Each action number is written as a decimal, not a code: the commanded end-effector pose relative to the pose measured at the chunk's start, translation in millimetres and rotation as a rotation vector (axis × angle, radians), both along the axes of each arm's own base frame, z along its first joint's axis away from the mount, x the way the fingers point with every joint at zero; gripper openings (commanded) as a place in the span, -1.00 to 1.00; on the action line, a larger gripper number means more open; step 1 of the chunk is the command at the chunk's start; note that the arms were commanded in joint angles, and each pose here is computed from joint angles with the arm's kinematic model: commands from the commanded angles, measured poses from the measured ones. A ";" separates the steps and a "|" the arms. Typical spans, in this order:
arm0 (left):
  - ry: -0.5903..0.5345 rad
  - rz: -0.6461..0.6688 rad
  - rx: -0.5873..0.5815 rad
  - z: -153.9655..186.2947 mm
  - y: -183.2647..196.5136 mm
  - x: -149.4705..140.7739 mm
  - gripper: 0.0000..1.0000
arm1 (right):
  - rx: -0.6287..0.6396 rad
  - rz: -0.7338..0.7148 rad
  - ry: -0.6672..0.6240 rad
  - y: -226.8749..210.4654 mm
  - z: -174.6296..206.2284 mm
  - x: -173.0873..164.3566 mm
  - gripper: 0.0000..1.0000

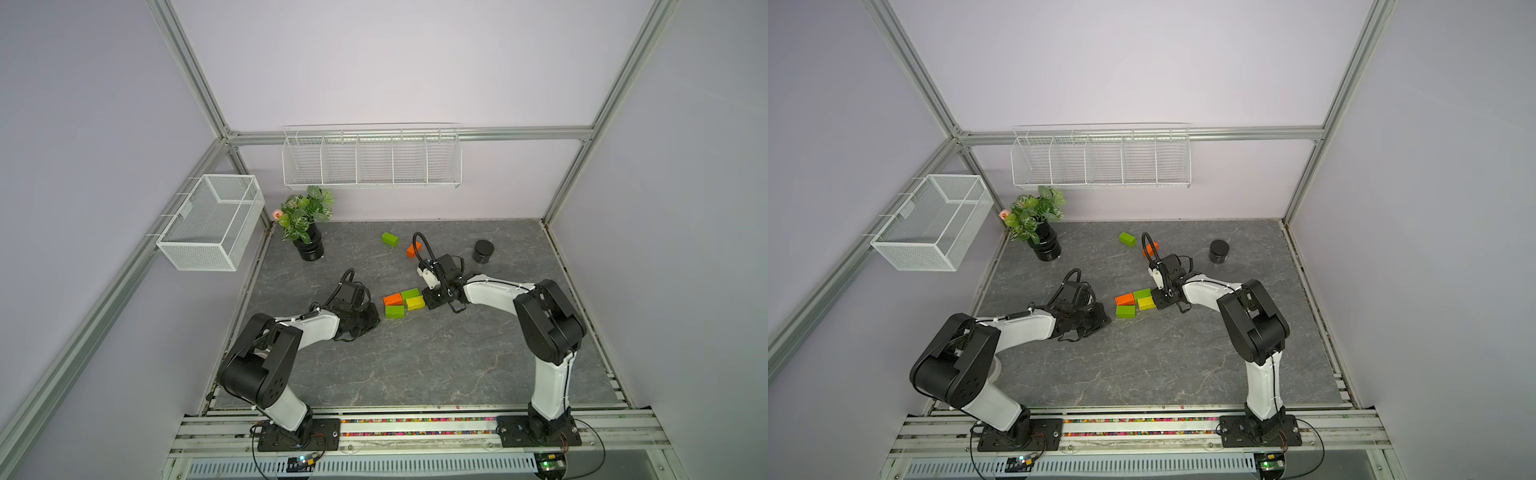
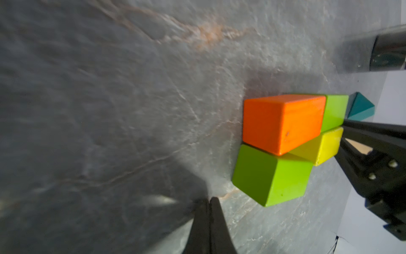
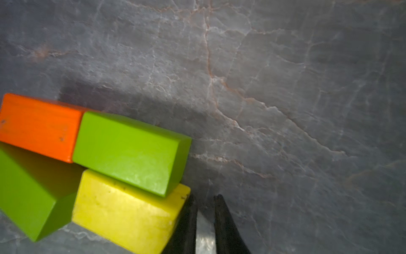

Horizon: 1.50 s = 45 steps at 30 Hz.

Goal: Assemble a piece of candy with building blocks
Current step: Assemble the building block at the center of the board.

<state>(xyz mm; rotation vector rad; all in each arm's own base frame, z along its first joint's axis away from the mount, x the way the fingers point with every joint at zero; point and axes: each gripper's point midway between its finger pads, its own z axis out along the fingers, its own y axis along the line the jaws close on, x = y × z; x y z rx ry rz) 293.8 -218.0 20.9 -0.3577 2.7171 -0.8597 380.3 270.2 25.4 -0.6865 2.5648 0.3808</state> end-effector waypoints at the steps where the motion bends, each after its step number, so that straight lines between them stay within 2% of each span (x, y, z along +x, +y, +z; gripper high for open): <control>1: 0.121 -0.033 0.074 -32.2 0.5 -24.7 -1.00 | 0.070 0.015 0.003 14.2 7.9 1.2 -0.60; 9: 0.135 -0.084 0.056 -39.8 -30.4 -24.2 -1.00 | 0.088 0.018 0.012 18.4 7.1 1.1 -0.59; 34: 0.155 -0.057 0.036 -51.0 -38.5 -17.6 -1.00 | 0.070 0.014 0.029 17.1 2.4 -1.8 -0.59; 40: 0.146 -0.095 0.013 -38.3 -43.5 -20.8 -1.00 | 0.027 -0.018 0.007 7.7 4.6 2.6 -0.59; 45: 0.083 -0.141 0.011 -3.8 -44.7 -25.9 -1.00 | -0.004 -0.065 -0.033 -2.8 11.9 10.0 -0.59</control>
